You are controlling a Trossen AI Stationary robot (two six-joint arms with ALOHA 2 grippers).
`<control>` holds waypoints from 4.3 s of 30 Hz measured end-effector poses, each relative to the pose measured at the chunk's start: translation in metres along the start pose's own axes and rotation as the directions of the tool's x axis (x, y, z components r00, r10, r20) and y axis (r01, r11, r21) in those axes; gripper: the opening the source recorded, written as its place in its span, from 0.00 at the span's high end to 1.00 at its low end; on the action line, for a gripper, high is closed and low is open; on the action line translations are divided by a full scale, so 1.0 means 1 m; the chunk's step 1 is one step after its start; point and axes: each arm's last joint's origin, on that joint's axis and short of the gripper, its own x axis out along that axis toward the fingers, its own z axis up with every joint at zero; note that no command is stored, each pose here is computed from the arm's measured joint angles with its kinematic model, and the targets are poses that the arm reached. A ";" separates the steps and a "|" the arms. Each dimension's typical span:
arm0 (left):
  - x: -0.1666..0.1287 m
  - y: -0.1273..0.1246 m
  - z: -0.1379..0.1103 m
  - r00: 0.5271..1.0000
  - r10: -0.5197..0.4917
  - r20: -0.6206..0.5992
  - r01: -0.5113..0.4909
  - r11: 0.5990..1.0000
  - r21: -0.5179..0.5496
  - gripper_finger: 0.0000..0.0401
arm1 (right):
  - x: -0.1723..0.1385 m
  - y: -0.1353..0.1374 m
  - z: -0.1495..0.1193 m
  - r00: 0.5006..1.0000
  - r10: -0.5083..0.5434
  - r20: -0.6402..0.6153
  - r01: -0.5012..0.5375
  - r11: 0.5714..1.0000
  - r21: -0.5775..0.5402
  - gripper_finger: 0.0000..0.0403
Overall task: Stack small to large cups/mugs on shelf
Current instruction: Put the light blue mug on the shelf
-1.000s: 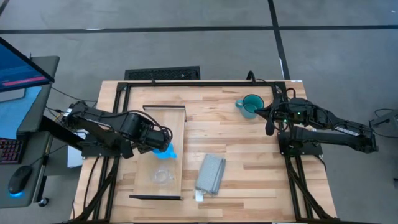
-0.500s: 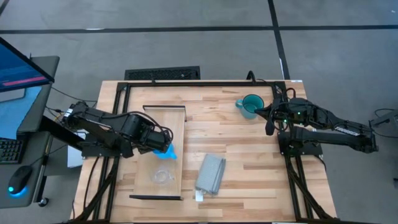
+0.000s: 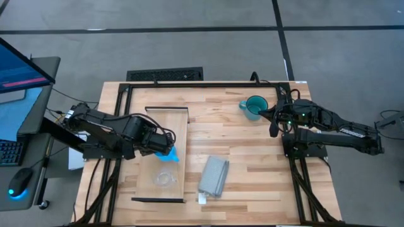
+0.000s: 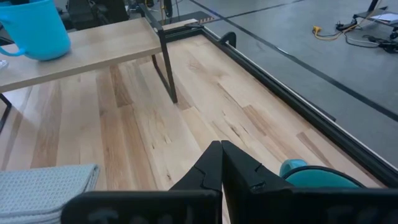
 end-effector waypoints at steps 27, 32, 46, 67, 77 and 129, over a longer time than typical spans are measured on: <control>0.001 -0.002 -0.004 0.995 0.030 -0.094 -0.030 1.000 0.005 0.89 | 0.000 0.000 0.000 1.000 0.000 -0.001 0.000 1.000 0.000 0.94; 0.001 -0.002 -0.005 0.994 0.024 -0.103 -0.024 1.000 0.009 0.89 | 0.000 0.000 0.000 1.000 0.000 -0.001 0.000 1.000 -0.001 0.94; 0.000 -0.002 -0.008 0.978 0.063 -0.200 -0.065 0.998 -0.004 0.89 | 0.000 0.000 0.000 1.000 0.000 -0.001 0.000 1.000 -0.001 0.94; -0.001 0.001 -0.008 0.963 0.118 -0.241 -0.126 0.992 -0.016 0.89 | 0.000 0.000 0.000 1.000 0.000 -0.001 0.000 1.000 -0.002 0.94; 0.001 -0.001 -0.005 0.989 0.062 -0.131 -0.064 0.998 -0.014 0.89 | 0.000 0.000 0.000 1.000 0.000 -0.001 0.000 1.000 -0.025 0.94; 0.001 0.000 -0.008 0.996 0.020 -0.093 -0.011 0.996 0.089 0.89 | 0.004 0.000 0.000 1.000 -0.001 -0.023 0.001 1.000 -0.027 0.94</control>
